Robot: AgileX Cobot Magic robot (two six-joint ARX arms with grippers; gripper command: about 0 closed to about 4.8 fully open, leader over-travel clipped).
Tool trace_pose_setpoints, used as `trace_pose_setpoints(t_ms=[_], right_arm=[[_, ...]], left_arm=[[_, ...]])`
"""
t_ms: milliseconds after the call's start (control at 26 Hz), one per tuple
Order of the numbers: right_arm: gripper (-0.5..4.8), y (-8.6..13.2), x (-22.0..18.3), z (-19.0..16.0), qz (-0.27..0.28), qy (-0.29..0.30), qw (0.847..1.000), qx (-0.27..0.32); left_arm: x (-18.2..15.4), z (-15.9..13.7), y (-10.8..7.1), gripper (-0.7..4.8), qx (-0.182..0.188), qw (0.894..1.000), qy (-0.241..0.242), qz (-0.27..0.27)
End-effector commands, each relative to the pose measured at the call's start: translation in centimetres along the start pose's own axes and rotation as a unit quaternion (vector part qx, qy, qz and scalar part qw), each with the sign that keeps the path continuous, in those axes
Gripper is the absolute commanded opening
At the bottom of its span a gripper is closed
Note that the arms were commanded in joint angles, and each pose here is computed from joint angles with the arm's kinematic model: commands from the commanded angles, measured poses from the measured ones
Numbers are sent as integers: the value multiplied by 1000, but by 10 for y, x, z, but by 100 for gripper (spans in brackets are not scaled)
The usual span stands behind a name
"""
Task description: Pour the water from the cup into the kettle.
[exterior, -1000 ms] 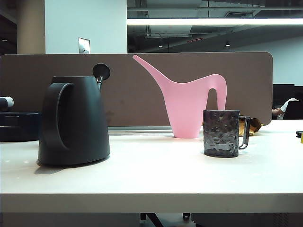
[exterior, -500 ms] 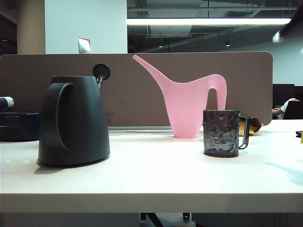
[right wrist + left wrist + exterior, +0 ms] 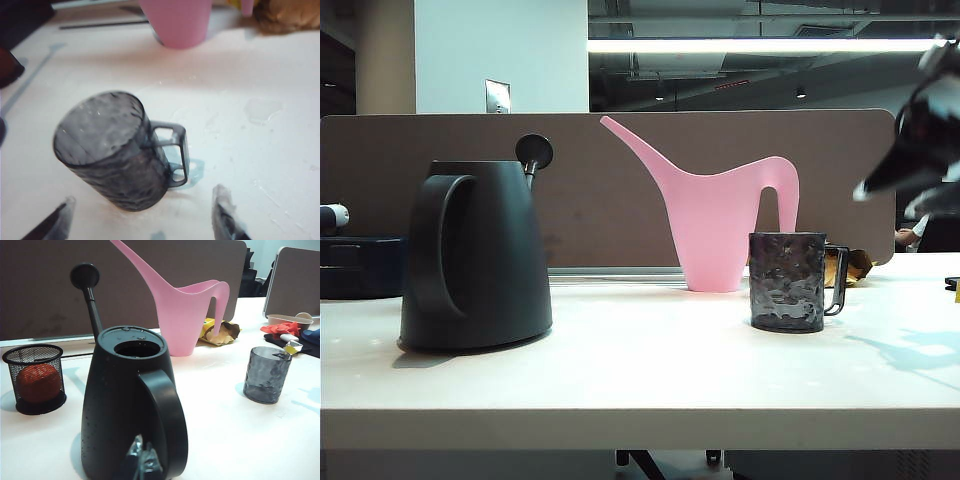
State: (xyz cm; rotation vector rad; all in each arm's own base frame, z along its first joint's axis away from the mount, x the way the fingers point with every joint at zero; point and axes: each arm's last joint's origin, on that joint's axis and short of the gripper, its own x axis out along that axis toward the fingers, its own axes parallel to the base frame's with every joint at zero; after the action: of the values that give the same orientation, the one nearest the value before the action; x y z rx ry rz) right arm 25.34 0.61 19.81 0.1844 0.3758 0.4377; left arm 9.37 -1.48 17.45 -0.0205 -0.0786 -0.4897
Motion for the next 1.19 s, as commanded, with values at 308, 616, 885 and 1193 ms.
trace_pose_setpoints(t_ms=[308,616,885,1193], right_arm=[[360,-25,41,-31,-8,2,1000,-1],[355,-32,53,-40,-7,-18,1000,-11],[355,-36,68,-32,-2,-26,1000,-10],[301,-30,96,-31,2,-19,1000,-16]], left_arm=[[0,1,0,-5,2,1000,-3,-3],[0,1,0,-5,2,1000,-3,-3],[0,1,0,-5,1,1000,-2,-3],[0,0,0,-5,0,1000,0,-3]])
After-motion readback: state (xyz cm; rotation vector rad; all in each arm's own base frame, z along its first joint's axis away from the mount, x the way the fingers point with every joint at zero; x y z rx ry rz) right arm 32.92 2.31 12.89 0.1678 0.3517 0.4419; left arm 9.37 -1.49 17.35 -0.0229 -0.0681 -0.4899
